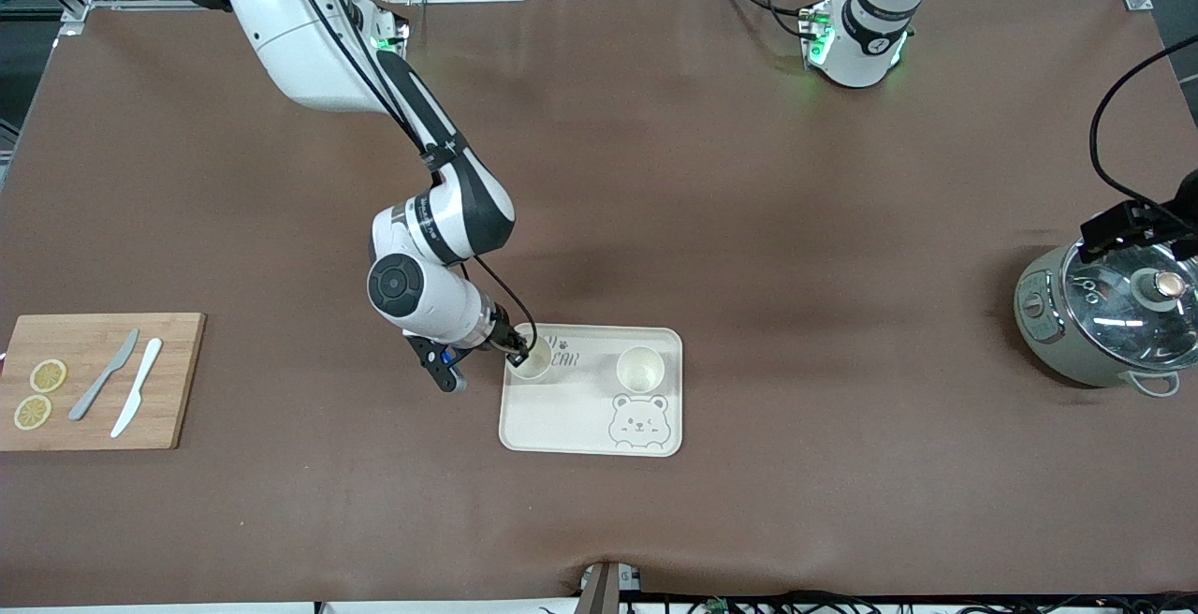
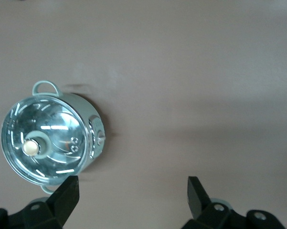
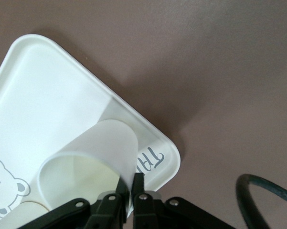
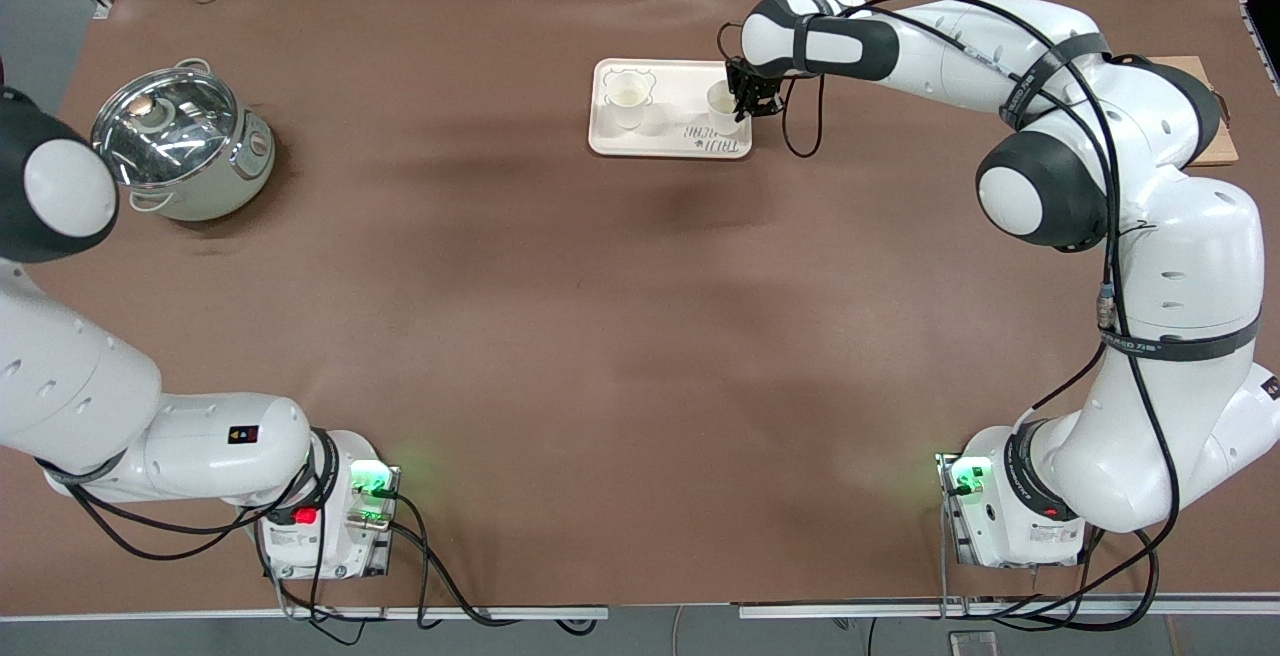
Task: Place white IKEA cup upright on tray with both arms
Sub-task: 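Carry the cup with the right gripper onto the tray while the left gripper retracts, then open the right gripper beside the first cup and pull it back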
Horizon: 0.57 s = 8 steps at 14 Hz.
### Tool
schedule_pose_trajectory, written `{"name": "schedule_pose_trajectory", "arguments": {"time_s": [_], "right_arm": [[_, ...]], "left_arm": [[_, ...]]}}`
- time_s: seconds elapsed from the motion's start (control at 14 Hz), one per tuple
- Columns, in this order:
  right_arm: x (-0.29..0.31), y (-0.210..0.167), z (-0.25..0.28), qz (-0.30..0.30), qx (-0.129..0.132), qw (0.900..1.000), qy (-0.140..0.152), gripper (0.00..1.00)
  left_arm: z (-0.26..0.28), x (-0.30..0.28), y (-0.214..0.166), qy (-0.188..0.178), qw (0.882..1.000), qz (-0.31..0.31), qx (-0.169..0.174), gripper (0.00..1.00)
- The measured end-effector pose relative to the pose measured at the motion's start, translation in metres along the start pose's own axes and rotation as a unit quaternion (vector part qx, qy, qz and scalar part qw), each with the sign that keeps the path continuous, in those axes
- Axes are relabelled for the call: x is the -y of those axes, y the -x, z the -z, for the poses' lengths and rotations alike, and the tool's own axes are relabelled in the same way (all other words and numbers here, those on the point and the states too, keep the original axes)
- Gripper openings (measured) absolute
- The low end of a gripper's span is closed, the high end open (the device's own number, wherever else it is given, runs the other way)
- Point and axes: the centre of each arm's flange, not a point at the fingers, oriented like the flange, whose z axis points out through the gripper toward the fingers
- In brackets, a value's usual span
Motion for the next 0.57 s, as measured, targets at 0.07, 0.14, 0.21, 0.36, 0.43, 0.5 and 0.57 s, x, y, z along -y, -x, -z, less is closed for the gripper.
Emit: {"name": "schedule_pose_trajectory", "arguments": {"time_s": [0.07,0.14,0.21,0.36,0.43,0.5,0.57], "right_arm": [[0.000,-0.001,0.000,0.000,-0.001,1.000,-0.002,0.24],[0.001,-0.002,-0.001,-0.001,-0.002,1.000,-0.004,0.35],[0.001,-0.003,-0.001,-0.001,-0.004,1.000,-0.006,0.47],[0.002,-0.005,0.002,-0.002,-0.006,1.000,-0.010,0.68],[0.006,-0.006,0.007,-0.001,-0.008,1.000,-0.015,0.77],[0.010,-0.005,0.014,0.001,-0.009,1.000,-0.022,0.89],[0.015,-0.005,0.021,0.002,-0.011,0.999,-0.030,0.98]], "left_arm": [[0.004,-0.008,0.009,0.002,1.000,-0.004,0.000,1.00],[0.008,-0.018,0.019,0.003,1.000,-0.008,0.001,1.00],[0.010,-0.027,0.028,0.003,1.000,-0.009,0.002,1.00],[0.015,-0.042,0.048,0.001,1.000,-0.015,0.003,1.00],[0.018,-0.047,0.058,0.000,1.000,-0.018,0.003,1.00],[0.022,-0.049,0.066,-0.002,1.000,-0.020,0.001,1.00],[0.025,-0.050,0.072,-0.003,1.000,-0.020,0.001,1.00]]}}
